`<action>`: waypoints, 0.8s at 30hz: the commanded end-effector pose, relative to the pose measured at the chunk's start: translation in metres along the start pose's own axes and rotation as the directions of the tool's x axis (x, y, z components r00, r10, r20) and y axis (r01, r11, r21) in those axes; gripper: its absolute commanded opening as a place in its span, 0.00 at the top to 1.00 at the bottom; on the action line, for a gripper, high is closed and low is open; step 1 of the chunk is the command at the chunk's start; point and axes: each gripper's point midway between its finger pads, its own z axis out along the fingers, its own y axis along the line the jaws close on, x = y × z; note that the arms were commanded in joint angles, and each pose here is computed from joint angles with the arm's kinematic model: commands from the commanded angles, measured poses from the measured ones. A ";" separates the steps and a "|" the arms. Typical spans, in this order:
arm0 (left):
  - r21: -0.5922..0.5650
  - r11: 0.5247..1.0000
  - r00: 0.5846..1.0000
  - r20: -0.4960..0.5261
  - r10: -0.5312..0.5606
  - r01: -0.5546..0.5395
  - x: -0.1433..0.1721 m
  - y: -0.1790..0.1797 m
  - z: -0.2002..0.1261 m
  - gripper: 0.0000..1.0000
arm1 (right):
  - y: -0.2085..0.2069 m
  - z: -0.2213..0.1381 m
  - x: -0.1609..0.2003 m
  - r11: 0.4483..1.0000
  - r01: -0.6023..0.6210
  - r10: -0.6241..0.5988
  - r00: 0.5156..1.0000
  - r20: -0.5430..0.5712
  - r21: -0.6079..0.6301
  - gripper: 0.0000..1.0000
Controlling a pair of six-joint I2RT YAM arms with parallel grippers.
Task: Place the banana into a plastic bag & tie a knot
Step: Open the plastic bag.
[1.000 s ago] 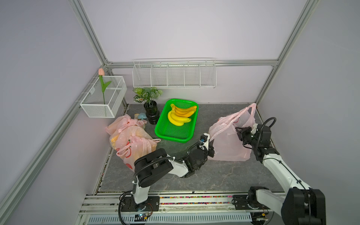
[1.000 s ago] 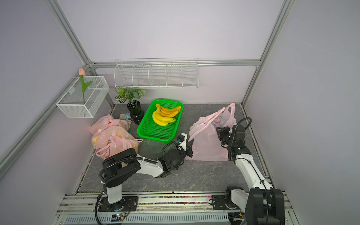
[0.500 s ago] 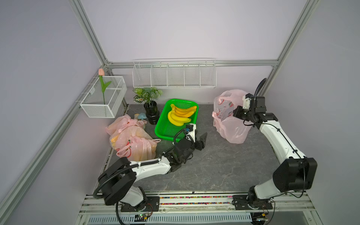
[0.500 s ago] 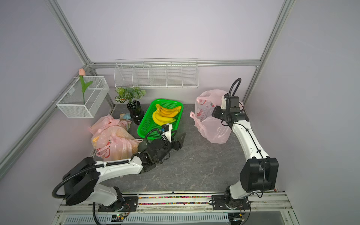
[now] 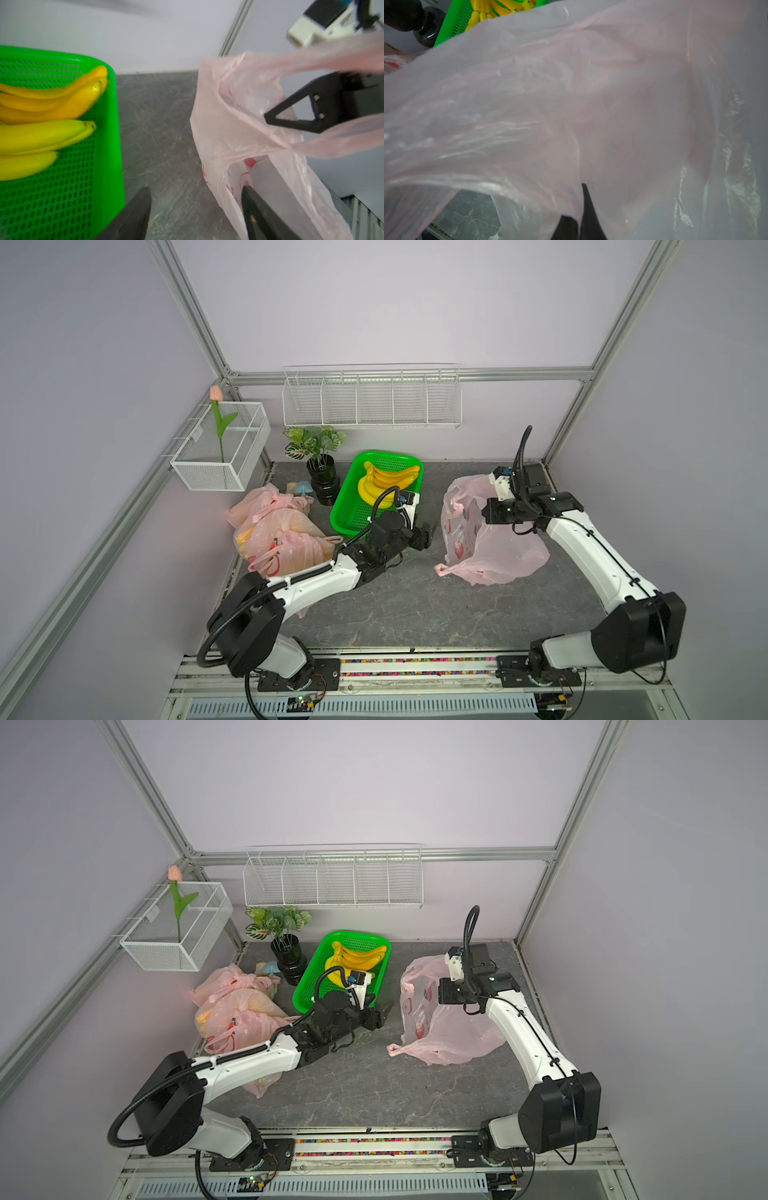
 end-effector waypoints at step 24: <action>-0.113 0.963 0.967 -0.037 -0.252 0.246 0.045 0.036 0.047 1.00 | -0.032 -0.078 0.013 0.981 -0.193 0.194 0.945 0.264 -0.031 0.93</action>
